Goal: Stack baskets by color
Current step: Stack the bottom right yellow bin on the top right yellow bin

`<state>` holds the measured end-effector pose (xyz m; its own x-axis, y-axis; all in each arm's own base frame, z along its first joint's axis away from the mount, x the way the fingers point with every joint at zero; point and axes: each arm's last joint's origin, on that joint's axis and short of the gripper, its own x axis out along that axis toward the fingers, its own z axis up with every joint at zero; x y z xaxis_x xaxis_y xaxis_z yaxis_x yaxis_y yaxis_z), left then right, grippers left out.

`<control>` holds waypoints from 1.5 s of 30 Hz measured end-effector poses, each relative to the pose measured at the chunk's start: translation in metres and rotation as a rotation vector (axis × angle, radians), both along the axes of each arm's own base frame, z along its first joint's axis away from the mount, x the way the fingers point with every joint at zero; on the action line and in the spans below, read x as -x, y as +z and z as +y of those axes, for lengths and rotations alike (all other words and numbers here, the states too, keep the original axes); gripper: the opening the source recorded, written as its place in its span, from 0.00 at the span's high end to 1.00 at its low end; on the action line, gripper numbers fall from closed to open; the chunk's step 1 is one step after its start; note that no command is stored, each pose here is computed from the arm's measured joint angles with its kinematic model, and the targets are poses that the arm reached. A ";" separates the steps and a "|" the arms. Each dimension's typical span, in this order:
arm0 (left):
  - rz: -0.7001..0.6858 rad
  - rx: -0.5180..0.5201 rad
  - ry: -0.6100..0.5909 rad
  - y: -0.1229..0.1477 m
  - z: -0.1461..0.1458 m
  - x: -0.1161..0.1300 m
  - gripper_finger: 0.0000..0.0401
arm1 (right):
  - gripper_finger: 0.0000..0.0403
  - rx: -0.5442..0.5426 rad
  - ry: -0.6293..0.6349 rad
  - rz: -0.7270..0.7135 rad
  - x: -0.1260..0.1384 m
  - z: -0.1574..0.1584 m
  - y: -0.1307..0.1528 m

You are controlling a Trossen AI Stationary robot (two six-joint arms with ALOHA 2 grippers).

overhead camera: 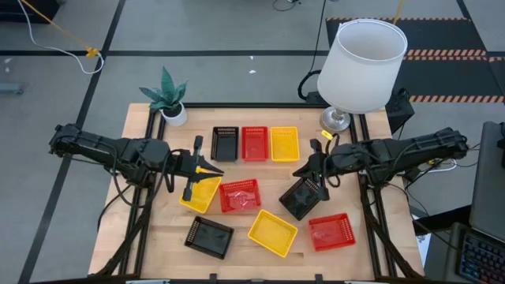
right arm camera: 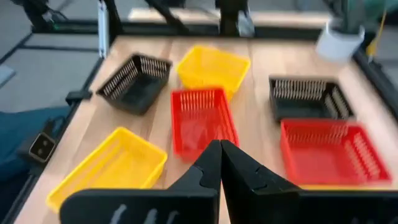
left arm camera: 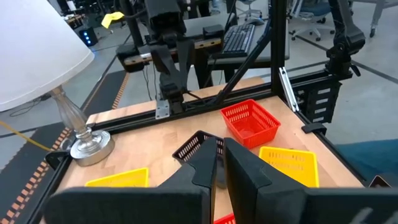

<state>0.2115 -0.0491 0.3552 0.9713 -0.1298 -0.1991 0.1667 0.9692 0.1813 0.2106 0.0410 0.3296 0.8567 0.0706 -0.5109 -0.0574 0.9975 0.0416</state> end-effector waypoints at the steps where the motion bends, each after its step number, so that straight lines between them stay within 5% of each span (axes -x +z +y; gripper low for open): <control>1: -0.001 -0.004 -0.001 0.000 0.000 0.000 0.92 | 1.00 -0.008 -0.005 0.027 0.000 0.002 0.000; 14: -0.006 -0.042 0.032 0.000 0.009 -0.002 0.92 | 0.98 0.016 -0.063 0.391 -0.011 0.029 -0.036; 23: -0.009 -0.058 0.084 0.001 0.021 -0.004 0.92 | 0.90 -0.029 -0.088 0.418 -0.038 0.035 -0.055; 30: -0.011 -0.050 0.113 0.002 0.027 -0.004 0.92 | 0.88 -0.077 -0.110 0.606 -0.052 0.050 -0.060; 45: 0.014 -0.041 0.114 0.000 0.027 -0.004 0.92 | 0.88 -0.275 -0.217 0.836 0.007 0.142 -0.038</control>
<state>0.2153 -0.0221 0.3551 0.9764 -0.0102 -0.2157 0.0587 0.9738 0.2196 0.2036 0.1834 0.2911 0.2227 0.1625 -0.9612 0.2864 0.9316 0.2238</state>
